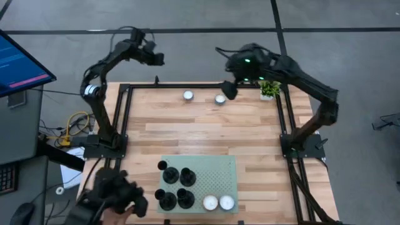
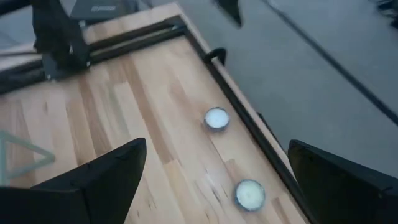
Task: Stock candles on shelf
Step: Put the blue scented candle on the shelf
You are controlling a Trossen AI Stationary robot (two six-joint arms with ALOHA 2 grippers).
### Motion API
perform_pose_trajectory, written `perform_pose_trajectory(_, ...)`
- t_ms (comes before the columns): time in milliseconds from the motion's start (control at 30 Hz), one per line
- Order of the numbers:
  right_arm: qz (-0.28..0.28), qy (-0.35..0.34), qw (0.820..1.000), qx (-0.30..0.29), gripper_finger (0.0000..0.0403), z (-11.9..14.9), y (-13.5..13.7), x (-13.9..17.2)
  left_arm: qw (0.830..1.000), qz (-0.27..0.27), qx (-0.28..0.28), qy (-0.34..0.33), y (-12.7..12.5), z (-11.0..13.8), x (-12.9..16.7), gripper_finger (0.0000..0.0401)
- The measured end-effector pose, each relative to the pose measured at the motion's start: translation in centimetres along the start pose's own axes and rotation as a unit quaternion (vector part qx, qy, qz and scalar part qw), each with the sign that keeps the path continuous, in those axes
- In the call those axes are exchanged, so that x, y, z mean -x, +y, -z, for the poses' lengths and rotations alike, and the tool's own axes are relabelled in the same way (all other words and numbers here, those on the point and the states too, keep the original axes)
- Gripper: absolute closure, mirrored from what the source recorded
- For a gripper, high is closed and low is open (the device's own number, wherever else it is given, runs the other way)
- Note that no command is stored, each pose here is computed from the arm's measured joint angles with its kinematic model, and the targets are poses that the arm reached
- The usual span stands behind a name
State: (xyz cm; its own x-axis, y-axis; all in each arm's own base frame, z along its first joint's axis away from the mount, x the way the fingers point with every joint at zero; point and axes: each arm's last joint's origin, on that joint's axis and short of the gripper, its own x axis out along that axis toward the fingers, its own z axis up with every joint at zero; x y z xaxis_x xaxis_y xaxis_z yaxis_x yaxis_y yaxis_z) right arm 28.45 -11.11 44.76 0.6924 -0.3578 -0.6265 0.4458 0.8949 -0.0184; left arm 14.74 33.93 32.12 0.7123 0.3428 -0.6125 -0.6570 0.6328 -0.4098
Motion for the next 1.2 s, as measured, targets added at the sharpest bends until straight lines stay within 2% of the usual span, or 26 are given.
perform_pose_trajectory(167,0.040,-0.035,0.998,-0.028,0.0021,0.7,1.1,4.8,0.992,0.106,-0.056,0.026,0.7,0.7,-3.0,0.0400)
perform_pose_trajectory(333,0.073,-0.058,0.994,-0.048,0.0021,1.4,1.9,7.5,0.985,0.139,-0.099,0.035,1.3,1.2,-4.3,0.0400)
perform_pose_trajectory(433,0.084,-0.060,0.993,-0.056,0.0021,1.8,2.4,8.1,0.983,0.112,-0.137,0.046,0.9,1.4,-5.0,0.0400)
perform_pose_trajectory(567,0.094,-0.051,0.993,-0.056,0.0021,2.1,3.0,8.0,0.981,0.044,-0.182,0.058,0.8,1.4,-5.3,0.0400)
perform_pose_trajectory(700,0.090,-0.040,0.994,-0.046,0.0021,2.0,3.8,7.1,0.981,-0.027,-0.182,0.060,2.2,1.2,-4.7,0.0400)
perform_pose_trajectory(867,0.090,-0.023,0.995,-0.041,0.0021,1.9,4.5,5.6,0.978,-0.061,-0.189,0.069,3.1,1.3,-4.2,0.0400)
perform_pose_trajectory(967,0.092,-0.014,0.995,-0.042,0.0021,1.9,4.7,4.7,0.963,-0.081,-0.239,0.092,2.8,1.5,-4.5,0.0400)
perform_pose_trajectory(1033,0.091,-0.010,0.995,-0.039,0.0021,1.9,4.9,4.6,0.947,-0.087,-0.287,0.114,2.3,1.8,-4.9,0.0400)
perform_pose_trajectory(1200,0.083,-0.012,0.996,-0.042,0.0021,2.2,5.8,5.1,0.908,-0.061,-0.388,0.146,1.9,2.3,-5.4,0.0397)
